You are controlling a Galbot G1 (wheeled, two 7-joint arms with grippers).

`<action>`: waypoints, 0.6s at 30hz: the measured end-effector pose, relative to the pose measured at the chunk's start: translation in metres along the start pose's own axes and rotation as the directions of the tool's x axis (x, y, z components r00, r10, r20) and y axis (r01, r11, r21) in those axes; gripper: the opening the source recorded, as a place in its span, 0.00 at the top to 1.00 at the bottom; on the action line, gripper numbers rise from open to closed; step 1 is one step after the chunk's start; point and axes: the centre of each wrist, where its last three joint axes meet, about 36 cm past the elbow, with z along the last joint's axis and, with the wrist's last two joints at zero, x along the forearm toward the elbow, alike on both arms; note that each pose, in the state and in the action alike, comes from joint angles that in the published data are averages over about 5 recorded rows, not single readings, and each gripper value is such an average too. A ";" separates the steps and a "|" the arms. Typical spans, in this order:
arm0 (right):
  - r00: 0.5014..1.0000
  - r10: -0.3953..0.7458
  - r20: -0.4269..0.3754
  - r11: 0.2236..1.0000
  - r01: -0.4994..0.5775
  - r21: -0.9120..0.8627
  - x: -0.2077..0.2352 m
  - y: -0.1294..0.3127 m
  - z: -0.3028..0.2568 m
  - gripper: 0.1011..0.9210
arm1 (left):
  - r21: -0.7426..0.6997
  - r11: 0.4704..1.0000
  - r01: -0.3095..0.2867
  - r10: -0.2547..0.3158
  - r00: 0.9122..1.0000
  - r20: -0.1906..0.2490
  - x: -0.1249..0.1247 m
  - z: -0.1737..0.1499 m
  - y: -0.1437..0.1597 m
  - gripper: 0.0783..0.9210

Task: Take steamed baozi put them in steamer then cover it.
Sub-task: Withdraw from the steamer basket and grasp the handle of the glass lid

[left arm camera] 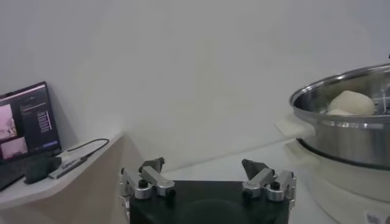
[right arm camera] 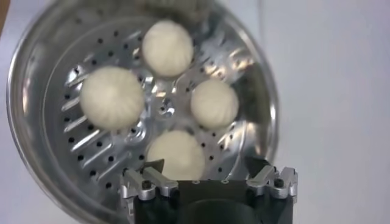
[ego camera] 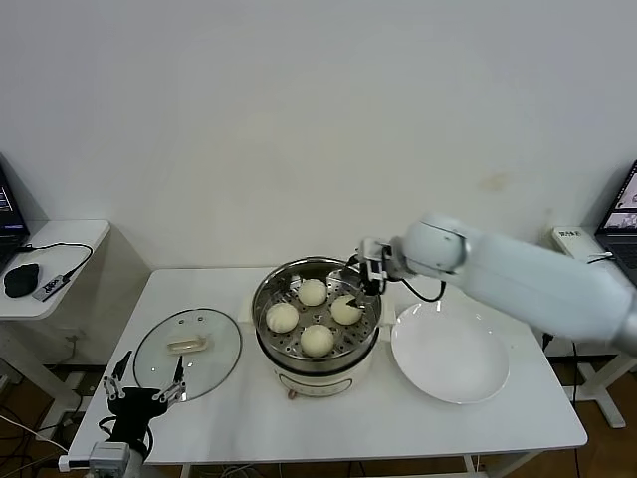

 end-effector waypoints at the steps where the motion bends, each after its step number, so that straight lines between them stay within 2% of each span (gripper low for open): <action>1: 0.999 0.035 0.029 0.999 -0.034 -0.021 0.003 0.007 0.009 0.12 | 0.002 1.000 0.001 -0.001 1.000 0.000 0.000 0.001 -0.001 0.12; 6: 0.959 0.223 0.176 0.970 -0.200 -0.142 0.010 0.045 0.045 0.12 | 0.009 1.000 0.007 -0.007 1.000 0.004 -0.002 0.007 -0.004 0.12; 12: 0.842 0.435 0.319 0.887 -0.340 -0.313 0.009 0.089 0.075 0.12 | 0.002 1.000 0.013 -0.013 1.000 0.008 -0.003 0.016 -0.008 0.12; 15: 0.770 0.533 0.352 0.824 -0.378 -0.421 0.009 0.115 0.089 0.12 | -0.017 1.000 0.014 -0.014 1.000 0.013 -0.005 0.020 -0.009 0.12; 18: 0.700 0.631 0.335 0.738 -0.408 -0.537 0.011 0.142 0.106 0.12 | -0.059 0.998 0.011 -0.010 1.000 0.010 -0.007 0.026 -0.008 0.12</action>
